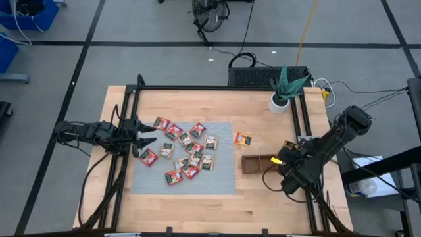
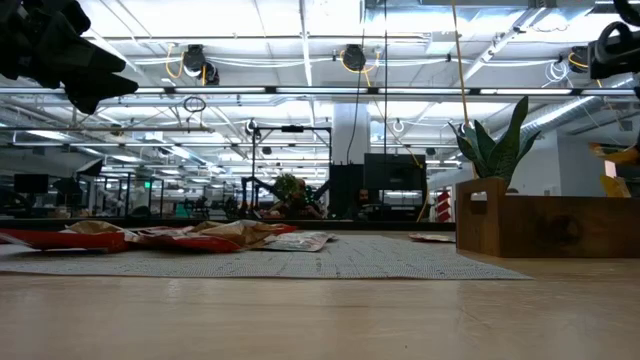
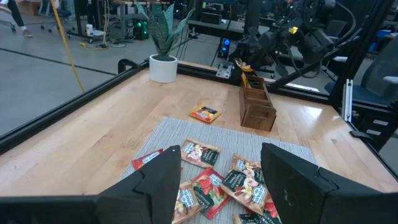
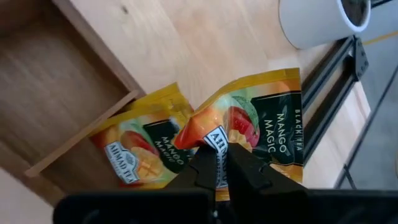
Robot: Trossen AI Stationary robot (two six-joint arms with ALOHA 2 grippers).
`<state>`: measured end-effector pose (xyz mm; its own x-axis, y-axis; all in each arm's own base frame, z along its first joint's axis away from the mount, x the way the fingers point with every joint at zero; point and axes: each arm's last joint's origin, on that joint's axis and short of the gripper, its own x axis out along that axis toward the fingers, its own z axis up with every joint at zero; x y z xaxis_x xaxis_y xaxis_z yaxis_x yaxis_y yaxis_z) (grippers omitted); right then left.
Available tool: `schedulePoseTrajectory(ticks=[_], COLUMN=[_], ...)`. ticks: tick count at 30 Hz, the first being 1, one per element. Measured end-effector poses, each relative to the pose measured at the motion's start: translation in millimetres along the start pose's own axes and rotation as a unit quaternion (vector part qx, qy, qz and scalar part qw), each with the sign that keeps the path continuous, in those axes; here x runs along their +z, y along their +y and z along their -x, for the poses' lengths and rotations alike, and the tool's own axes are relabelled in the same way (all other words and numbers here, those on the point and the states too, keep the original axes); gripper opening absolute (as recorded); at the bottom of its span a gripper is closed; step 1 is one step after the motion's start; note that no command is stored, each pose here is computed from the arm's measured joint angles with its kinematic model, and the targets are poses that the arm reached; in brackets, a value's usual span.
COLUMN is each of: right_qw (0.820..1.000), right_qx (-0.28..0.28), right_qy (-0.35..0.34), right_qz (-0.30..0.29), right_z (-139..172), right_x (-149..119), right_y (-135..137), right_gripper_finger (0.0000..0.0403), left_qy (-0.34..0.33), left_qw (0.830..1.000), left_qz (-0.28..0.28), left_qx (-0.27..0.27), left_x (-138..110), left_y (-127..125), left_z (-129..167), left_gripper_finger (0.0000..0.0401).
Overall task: Pick & Place Tea
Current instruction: Put the yellow tea bag into the right section of the wooden organizer
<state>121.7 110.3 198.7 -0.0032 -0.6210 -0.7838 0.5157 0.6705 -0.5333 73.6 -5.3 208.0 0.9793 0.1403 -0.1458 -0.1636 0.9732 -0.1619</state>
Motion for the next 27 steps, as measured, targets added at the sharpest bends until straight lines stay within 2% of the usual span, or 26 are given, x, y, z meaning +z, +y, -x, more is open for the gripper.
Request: schedulePoseTrajectory(ticks=[12, 27], right_qw=[0.998, 0.998], right_qx=[0.059, 0.054], right_qy=[-0.020, 0.017], right_qz=[-0.004, 0.014], right_z=[4.6, -17.1], right_x=[-6.4, -18.7], right_y=[11.4, 14.1], right_gripper_finger=[0.0008, 0.0023], left_qy=[0.000, 0.000], left_qw=[1.000, 1.000], left_qz=[0.000, 0.000], left_qx=[0.000, 0.000], left_x=[0.0, 0.0], left_y=[0.0, 0.0], left_z=[0.0, 0.0], left_gripper_finger=[0.0223, 0.0223])
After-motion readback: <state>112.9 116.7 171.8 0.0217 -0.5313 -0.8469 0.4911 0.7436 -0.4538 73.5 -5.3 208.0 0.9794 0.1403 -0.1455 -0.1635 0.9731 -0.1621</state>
